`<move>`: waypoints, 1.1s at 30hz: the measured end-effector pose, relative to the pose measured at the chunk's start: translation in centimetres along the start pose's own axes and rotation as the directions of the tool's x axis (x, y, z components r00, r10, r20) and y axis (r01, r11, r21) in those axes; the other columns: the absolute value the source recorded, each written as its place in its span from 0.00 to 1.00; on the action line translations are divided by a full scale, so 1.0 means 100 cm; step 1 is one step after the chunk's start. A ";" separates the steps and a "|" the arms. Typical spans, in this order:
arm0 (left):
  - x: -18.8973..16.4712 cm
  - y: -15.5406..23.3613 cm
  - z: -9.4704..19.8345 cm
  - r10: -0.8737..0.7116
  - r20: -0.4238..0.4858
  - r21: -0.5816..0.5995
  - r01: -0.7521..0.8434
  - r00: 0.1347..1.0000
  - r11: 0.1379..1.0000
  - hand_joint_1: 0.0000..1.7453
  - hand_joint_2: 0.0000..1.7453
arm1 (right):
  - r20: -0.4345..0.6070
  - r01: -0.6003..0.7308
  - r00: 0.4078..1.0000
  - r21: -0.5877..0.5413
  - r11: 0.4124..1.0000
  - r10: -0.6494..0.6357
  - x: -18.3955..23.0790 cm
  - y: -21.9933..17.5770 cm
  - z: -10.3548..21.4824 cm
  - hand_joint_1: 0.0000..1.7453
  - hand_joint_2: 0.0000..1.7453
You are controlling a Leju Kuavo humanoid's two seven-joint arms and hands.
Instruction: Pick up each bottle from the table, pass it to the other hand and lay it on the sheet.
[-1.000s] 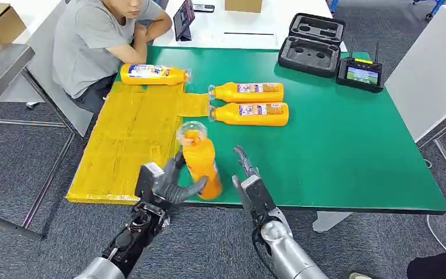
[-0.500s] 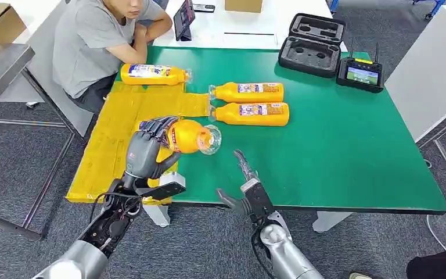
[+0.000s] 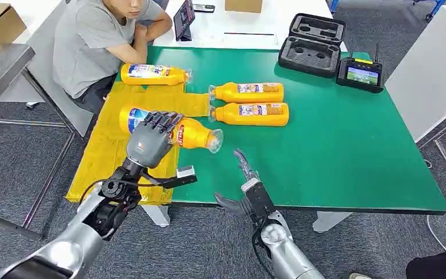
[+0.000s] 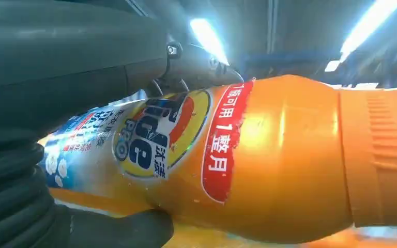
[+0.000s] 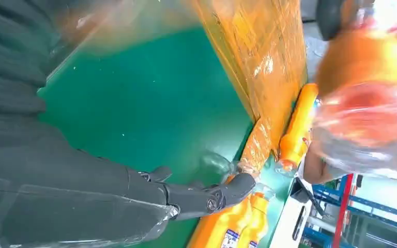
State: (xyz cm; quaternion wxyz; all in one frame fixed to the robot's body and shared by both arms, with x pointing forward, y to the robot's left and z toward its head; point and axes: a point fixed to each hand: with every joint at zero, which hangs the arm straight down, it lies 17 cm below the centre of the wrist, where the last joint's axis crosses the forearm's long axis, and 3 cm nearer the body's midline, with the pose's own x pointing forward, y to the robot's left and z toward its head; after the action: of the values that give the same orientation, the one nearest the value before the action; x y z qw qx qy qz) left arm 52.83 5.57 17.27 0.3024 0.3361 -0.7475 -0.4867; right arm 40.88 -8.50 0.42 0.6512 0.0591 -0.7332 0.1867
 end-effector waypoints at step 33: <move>-0.067 -0.089 0.045 -0.084 -0.209 -0.444 -0.018 0.974 0.896 1.00 1.00 | -0.002 0.001 1.000 -0.008 1.000 -0.001 0.000 -0.002 0.000 0.00 1.00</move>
State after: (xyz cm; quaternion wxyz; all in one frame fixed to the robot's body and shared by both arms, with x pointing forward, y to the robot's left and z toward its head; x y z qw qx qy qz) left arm 55.10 10.63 6.64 0.4444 0.3234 -0.5726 -0.6083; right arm 40.96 -8.67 0.41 0.6522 0.0570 -0.7333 0.1835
